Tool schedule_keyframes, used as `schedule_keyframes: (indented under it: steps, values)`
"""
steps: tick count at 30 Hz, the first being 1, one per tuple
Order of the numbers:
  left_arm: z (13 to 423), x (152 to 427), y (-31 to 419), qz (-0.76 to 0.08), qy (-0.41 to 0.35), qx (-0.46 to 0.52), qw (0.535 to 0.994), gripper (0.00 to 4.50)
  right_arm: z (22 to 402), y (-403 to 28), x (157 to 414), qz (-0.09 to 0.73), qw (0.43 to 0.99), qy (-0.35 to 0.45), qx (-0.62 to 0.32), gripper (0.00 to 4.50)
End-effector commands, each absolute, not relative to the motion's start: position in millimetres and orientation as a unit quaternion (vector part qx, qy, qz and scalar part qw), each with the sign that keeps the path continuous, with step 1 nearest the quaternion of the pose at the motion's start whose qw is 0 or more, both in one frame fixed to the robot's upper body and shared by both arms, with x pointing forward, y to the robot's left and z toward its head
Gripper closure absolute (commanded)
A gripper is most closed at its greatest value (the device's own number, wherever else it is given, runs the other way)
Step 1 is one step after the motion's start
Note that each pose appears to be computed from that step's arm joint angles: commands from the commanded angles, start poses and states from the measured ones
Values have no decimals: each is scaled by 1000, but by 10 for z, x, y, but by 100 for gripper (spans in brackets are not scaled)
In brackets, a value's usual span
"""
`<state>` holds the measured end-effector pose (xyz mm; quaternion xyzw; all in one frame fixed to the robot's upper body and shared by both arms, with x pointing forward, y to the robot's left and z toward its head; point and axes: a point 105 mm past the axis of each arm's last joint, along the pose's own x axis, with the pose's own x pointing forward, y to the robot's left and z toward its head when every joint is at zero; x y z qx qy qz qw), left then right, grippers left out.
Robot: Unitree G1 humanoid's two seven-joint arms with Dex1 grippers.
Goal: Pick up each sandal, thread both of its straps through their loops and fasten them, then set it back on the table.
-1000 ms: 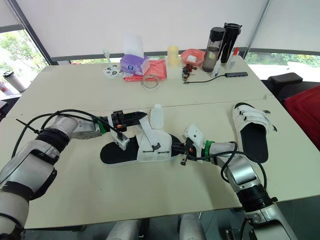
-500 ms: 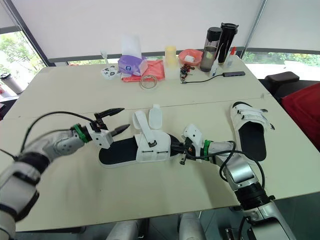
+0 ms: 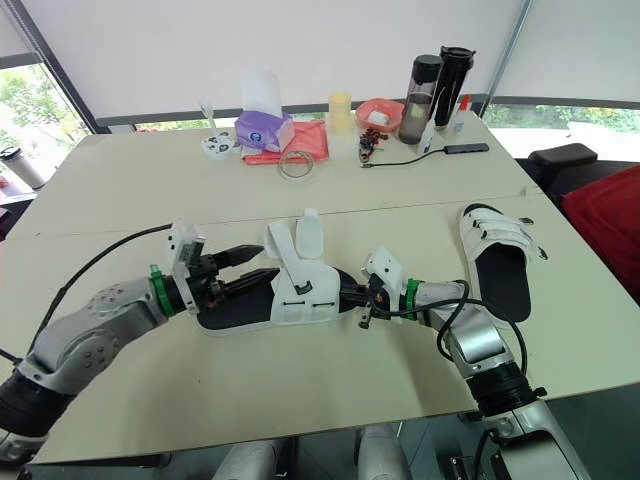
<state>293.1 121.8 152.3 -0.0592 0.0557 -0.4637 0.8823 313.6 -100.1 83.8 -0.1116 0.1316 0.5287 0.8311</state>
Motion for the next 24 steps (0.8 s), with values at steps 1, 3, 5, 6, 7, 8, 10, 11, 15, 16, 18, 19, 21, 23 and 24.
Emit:
schedule_keyframes:
  steps: [1, 3, 5, 6, 7, 8, 10, 11, 15, 16, 18, 19, 21, 23, 24]
  values:
    - [1587, 2925, 1166, -467, 51, -70, 880, 100, 604, -1009, 3077, 522, 827, 179, -104, 450]
    - [1558, 2925, 1112, -475, 58, -75, 875, 100, 601, -1002, 3076, 521, 828, 179, -103, 450]
    - [1528, 2934, 1034, -488, 63, -75, 868, 100, 601, -992, 3078, 520, 829, 179, -101, 450]
    - [1517, 2958, 997, -491, 64, -73, 866, 100, 604, -989, 3080, 519, 830, 178, -101, 450]
    - [1511, 2975, 973, -494, 65, -71, 864, 100, 606, -988, 3080, 518, 830, 178, -101, 450]
    - [1506, 3001, 951, -494, 65, -71, 864, 100, 610, -992, 3081, 517, 831, 177, -101, 450]
    - [1480, 3106, 905, -489, 67, -65, 867, 100, 618, -1006, 3088, 513, 834, 175, -101, 450]
    - [1474, 3147, 888, -488, 68, -66, 868, 100, 620, -1007, 3095, 511, 836, 175, -101, 450]
    - [1448, 3323, 866, -468, 94, -97, 873, 100, 620, -1000, 3088, 507, 838, 172, -104, 450]
    - [1480, 3337, 891, -468, 92, -105, 873, 100, 620, -1001, 3082, 506, 839, 171, -105, 450]
    - [1572, 3305, 952, -479, 76, -113, 867, 100, 621, -1009, 3073, 502, 842, 170, -101, 450]
    - [1622, 3235, 984, -494, 66, -119, 859, 100, 610, -1010, 3066, 501, 842, 171, -101, 450]
    - [1658, 3148, 1040, -505, 63, -127, 852, 100, 595, -1007, 3058, 501, 842, 172, -100, 450]
    - [1661, 3095, 1075, -508, 66, -132, 849, 100, 589, -996, 3055, 501, 842, 172, -100, 450]
    - [1662, 3066, 1092, -511, 68, -135, 846, 100, 587, -988, 3054, 501, 842, 172, -99, 450]
